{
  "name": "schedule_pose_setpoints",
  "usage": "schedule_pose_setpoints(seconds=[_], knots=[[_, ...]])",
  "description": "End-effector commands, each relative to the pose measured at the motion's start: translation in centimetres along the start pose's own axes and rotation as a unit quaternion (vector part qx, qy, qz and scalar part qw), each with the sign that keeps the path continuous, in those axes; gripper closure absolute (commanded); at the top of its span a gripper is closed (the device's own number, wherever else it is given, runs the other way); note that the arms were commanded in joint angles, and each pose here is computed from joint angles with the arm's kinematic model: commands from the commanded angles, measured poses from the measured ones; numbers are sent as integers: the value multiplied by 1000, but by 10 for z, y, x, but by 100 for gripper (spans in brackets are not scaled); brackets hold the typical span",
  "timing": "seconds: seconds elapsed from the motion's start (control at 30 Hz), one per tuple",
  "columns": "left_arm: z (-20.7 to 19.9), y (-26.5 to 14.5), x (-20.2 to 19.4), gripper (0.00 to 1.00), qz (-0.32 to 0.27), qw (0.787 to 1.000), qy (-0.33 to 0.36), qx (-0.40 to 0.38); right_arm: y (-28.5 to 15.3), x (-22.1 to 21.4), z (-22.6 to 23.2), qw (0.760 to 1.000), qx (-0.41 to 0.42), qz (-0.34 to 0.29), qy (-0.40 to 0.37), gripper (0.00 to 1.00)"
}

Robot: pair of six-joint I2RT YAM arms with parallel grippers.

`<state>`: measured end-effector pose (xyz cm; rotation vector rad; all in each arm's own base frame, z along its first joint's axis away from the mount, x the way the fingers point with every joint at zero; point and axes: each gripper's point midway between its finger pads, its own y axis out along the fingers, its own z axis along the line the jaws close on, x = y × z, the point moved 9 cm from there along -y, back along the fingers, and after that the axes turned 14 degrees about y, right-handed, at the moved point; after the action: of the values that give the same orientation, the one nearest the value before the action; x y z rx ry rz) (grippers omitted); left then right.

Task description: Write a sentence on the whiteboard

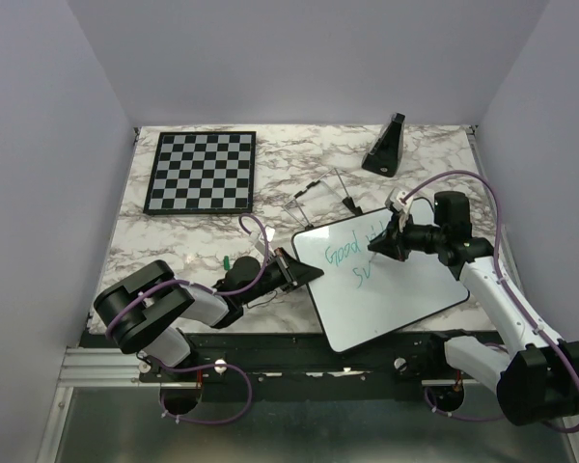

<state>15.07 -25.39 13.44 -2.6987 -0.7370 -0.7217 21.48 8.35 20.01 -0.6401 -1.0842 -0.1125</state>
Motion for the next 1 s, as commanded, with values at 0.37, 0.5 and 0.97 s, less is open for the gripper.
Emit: schedule_pose_setpoints(seconds=[0.37, 0.5, 0.97], knots=[[-13, 5, 14, 100, -49, 998, 38, -27, -6, -13, 9, 999, 30, 44, -7, 99], [-13, 5, 14, 100, -50, 998, 38, -26, -8, -17, 11, 998, 32, 57, -8, 99], [-13, 5, 14, 100, -49, 998, 39, -28, -16, 1, 7, 999, -19, 30, -9, 99]])
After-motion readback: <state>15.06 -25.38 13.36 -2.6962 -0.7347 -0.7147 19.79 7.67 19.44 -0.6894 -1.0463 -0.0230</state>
